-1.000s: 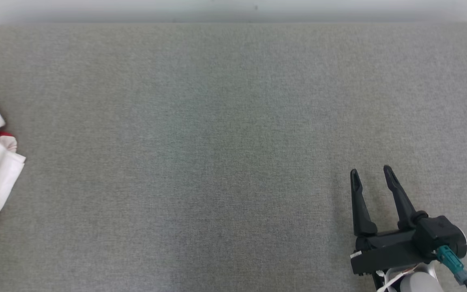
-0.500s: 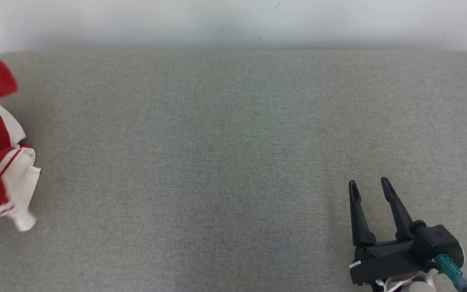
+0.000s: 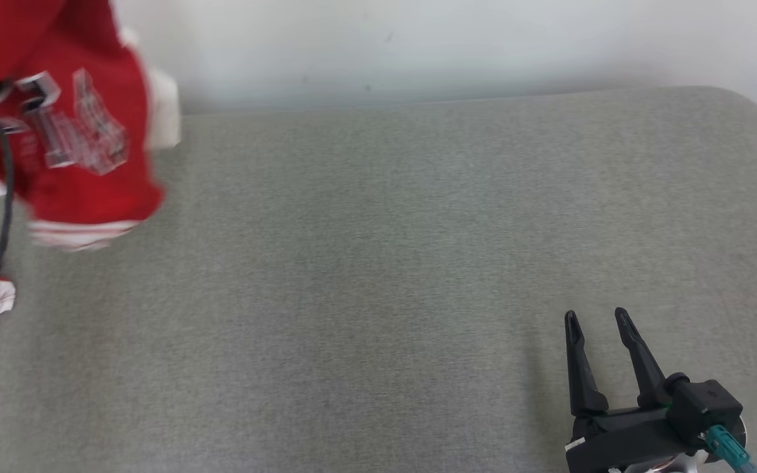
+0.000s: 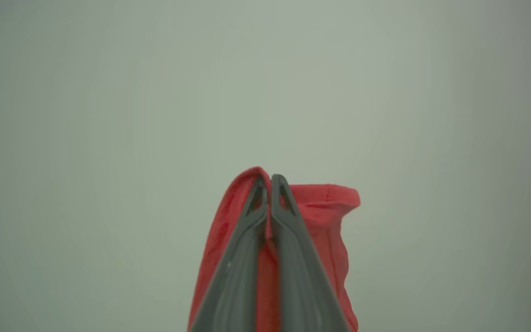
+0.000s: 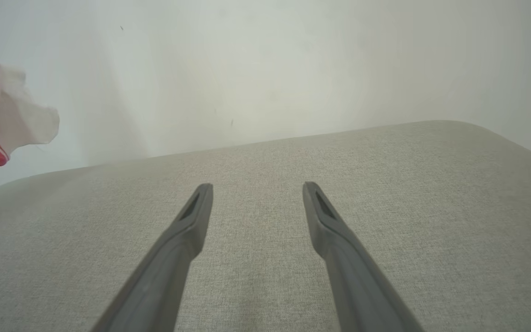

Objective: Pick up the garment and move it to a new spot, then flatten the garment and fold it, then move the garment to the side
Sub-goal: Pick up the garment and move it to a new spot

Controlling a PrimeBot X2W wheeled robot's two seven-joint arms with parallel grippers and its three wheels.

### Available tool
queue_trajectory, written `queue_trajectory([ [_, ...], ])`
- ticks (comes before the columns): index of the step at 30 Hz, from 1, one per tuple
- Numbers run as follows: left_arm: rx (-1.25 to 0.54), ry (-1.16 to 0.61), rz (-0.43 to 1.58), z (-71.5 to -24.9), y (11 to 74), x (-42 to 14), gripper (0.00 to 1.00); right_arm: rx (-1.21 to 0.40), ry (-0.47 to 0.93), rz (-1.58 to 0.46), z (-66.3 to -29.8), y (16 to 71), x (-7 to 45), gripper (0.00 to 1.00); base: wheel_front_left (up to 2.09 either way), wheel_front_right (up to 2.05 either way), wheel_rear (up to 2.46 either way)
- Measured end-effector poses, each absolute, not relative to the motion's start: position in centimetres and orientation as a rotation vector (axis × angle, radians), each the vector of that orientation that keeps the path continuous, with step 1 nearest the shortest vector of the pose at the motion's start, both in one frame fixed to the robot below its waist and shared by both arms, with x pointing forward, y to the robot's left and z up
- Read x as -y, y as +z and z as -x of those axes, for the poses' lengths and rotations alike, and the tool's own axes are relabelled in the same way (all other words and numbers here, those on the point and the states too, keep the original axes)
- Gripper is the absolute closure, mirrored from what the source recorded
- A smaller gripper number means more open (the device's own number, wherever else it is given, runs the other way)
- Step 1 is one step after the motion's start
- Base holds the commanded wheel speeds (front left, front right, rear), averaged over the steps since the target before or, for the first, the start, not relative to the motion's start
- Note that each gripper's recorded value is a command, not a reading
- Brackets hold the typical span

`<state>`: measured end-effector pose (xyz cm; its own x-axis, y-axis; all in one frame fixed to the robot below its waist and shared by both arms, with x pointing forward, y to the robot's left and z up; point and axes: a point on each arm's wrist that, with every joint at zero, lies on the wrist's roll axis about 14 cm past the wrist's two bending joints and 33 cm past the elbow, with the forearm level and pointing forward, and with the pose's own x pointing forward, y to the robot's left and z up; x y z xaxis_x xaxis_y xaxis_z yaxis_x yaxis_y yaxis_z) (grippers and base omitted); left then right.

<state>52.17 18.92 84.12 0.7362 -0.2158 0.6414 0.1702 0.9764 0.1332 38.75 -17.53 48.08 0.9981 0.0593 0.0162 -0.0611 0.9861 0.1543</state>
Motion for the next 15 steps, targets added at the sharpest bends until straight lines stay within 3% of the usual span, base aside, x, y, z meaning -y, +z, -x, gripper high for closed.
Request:
queue_trajectory([
  [15,0.737,-0.519,0.058,-52.3,85.6,-5.5,1.00,0.024,-0.100,-0.175,-35.0,48.5,22.4,0.00,0.00,0.00,0.00],
])
